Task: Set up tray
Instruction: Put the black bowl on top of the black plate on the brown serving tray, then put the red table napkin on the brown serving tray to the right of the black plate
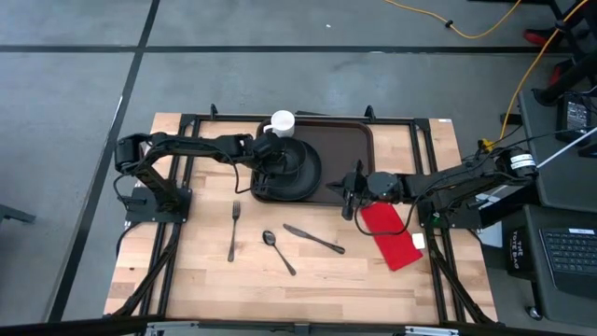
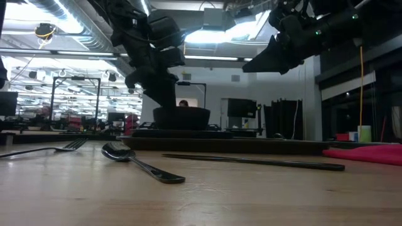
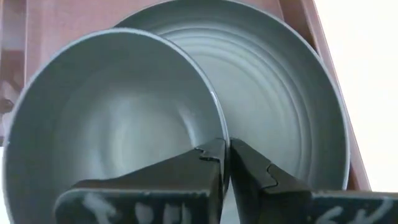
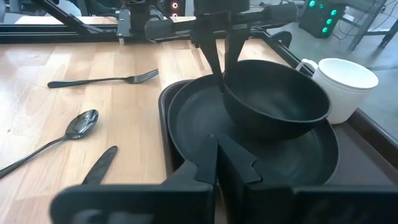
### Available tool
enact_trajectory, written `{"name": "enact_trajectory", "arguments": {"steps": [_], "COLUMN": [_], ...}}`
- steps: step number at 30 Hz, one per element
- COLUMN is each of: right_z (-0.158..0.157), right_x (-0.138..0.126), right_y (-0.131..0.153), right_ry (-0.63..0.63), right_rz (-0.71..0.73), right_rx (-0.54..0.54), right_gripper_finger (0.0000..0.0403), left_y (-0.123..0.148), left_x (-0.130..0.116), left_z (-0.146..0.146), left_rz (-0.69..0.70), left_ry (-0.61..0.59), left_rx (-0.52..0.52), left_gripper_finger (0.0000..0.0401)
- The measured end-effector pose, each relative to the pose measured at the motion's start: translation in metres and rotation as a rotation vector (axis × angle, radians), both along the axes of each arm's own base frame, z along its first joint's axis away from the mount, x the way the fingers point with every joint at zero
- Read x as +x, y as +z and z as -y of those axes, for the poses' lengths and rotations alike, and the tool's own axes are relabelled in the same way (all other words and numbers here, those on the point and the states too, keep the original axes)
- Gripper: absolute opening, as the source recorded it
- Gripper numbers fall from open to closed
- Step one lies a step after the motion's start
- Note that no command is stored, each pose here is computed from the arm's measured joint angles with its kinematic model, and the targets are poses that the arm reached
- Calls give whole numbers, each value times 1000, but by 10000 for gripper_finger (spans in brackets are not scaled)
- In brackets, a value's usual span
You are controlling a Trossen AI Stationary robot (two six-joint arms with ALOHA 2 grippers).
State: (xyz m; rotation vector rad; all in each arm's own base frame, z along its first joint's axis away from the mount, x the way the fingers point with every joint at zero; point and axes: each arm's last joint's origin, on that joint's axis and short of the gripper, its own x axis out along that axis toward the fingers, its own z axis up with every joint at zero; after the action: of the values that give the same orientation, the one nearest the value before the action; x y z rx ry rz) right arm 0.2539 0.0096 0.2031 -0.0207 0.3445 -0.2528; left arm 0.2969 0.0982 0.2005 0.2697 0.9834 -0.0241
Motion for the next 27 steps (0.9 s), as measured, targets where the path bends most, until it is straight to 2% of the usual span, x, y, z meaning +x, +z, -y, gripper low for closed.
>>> {"name": "enact_trajectory", "arguments": {"steps": [17, 23, 27], "right_z": [0, 0, 0], "right_x": [0, 0, 0], "right_y": [0, 0, 0], "right_ry": [-1, 0, 0], "right_rz": [0, 0, 0], "right_rx": [1, 0, -1], "right_gripper_finger": [25, 13, 9], "left_y": [2, 18, 37], "left_x": [2, 10, 17], "left_z": [-1, -1, 5], "left_rz": [26, 66, 121], "left_ry": [-2, 9, -5], "left_rx": [16, 14, 45], "left_gripper_finger": [55, 69, 70]}}
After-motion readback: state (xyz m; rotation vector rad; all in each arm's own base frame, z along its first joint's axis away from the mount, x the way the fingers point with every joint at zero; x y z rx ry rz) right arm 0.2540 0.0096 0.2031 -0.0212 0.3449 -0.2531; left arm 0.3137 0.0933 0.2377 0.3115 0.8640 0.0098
